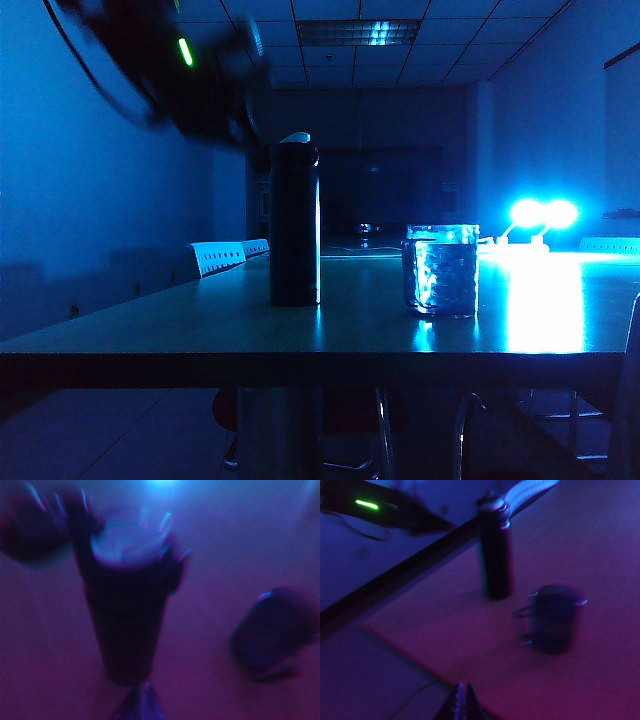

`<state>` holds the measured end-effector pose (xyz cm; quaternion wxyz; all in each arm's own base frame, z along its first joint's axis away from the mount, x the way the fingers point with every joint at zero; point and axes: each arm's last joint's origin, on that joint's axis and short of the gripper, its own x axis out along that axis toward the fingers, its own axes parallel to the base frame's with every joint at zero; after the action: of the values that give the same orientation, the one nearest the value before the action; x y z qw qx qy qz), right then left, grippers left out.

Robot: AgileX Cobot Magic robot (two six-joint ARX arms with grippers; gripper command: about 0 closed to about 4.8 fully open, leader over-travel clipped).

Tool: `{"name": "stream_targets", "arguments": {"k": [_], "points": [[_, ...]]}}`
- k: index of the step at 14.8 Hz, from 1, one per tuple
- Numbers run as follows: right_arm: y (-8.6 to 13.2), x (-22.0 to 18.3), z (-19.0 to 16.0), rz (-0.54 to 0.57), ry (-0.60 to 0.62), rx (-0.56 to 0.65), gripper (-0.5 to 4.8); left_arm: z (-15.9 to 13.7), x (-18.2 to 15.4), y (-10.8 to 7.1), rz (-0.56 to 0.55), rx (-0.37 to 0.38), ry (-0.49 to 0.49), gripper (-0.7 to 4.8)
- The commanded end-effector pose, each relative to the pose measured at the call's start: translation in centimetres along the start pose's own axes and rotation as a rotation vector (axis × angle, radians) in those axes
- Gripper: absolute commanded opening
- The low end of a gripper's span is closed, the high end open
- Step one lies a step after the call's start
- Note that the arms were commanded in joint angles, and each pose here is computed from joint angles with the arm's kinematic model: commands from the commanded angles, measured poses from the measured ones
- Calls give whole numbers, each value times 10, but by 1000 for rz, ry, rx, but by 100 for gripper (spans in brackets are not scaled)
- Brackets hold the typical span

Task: Pick up the black thermos cup, pour some water from it into the cup, and then put the thermos cup back on the table.

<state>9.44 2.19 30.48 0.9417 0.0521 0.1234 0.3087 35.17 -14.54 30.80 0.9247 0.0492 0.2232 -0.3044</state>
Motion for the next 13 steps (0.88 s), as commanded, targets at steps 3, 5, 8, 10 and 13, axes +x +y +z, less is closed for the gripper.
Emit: {"name": "stream_targets", "arguments": {"k": [3, 5, 8, 10, 13], "points": [[7, -27, -2, -316, -166, -60, -1, 36, -101, -35, 71, 71, -131, -6], [10, -33, -21, -314, -228, -87, -1, 33, -143, -55, 92, 102, -214, -6], [6, -31, -58, -338, -221, -80, -1, 0, -187, -68, 123, 95, -276, -6], [-1, -21, -72, -353, -131, -42, -1, -29, -205, -69, 161, 55, -288, -6], [-5, -17, -80, -385, -140, -42, -1, -82, -220, -71, 183, -36, -287, -6]]}}
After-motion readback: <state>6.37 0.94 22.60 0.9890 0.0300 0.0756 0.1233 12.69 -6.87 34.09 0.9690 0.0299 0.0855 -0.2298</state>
